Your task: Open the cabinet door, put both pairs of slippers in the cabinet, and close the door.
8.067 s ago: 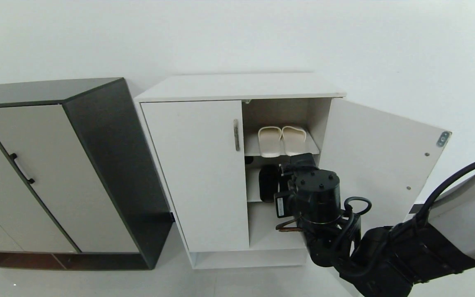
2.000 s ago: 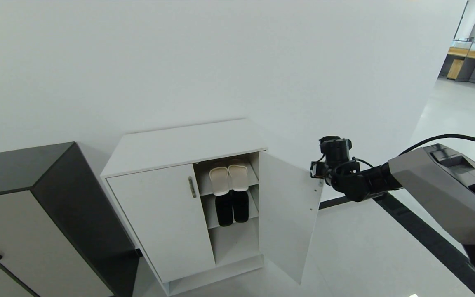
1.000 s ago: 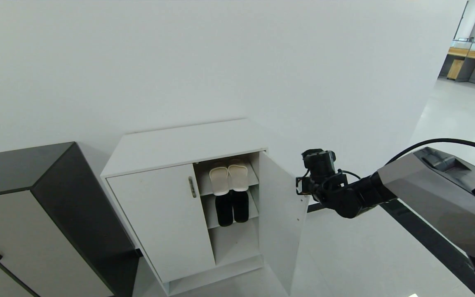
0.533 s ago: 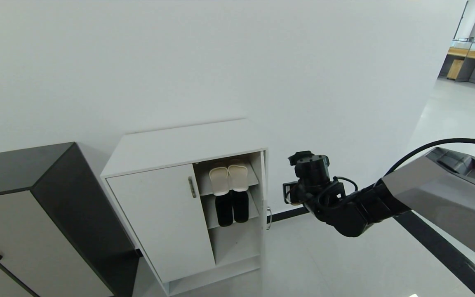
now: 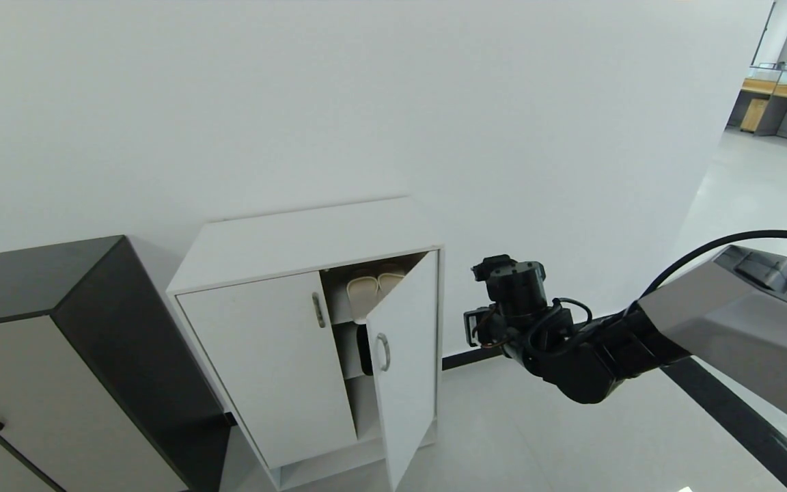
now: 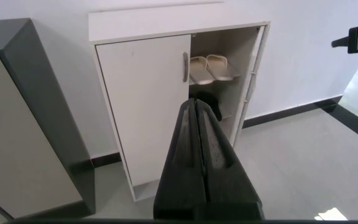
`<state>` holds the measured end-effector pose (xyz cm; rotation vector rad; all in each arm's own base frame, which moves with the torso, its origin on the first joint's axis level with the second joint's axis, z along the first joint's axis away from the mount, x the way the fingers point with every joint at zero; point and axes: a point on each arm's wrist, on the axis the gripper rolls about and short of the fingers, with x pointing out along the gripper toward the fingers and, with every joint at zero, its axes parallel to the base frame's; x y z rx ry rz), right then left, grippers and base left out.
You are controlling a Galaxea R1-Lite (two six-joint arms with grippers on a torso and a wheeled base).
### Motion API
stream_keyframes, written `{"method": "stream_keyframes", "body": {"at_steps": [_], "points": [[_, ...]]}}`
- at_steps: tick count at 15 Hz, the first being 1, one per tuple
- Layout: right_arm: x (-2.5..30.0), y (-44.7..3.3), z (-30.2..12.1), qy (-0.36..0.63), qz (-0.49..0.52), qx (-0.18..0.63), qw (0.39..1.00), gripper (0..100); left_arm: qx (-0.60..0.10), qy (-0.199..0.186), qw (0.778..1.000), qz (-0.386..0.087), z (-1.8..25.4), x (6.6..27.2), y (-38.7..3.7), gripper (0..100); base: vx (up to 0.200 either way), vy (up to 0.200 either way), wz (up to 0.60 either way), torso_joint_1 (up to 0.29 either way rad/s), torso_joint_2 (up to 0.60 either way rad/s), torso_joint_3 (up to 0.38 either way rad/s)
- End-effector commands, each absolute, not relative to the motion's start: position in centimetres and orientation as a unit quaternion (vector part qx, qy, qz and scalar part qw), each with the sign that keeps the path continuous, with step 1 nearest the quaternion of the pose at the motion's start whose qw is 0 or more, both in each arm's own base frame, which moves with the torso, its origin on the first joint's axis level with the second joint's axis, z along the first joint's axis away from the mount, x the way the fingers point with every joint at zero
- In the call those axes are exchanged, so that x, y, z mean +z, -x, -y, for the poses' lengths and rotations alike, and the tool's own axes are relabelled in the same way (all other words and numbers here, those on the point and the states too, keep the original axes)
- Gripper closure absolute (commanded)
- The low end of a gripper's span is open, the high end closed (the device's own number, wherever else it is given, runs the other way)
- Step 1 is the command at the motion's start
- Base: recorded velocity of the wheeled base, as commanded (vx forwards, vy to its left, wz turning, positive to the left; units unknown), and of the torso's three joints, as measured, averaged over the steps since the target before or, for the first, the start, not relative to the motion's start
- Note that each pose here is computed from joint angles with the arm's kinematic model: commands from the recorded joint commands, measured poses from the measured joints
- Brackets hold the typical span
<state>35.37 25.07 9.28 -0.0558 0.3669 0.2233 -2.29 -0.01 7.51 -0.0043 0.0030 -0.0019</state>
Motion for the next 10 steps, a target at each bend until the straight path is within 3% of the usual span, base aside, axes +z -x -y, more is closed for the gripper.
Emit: {"method": "stream_keyframes", "body": {"at_steps": [1,7,10], "points": [[9.42,-35.24,-25.17,0.027,-0.181,0.113,0.977,100,-0.001,0.002,1.0,-0.002,0.01,7.5,2.28,100,0.0,0.0,0.6,0.002,0.01,0.002],[9.09,-35.12,-25.14,0.027,-0.187,0.124,0.974,100,-0.001,0.002,1.0,-0.002,0.01,7.54,2.29,100,0.0,0.0,0.6,0.004,0.0,0.003],[8.62,-35.04,-24.93,0.015,-0.181,0.153,0.971,100,-0.001,0.002,1.0,-0.002,0.01,7.5,2.28,100,0.0,0.0,0.0,0.0,0.0,0.0]]}}
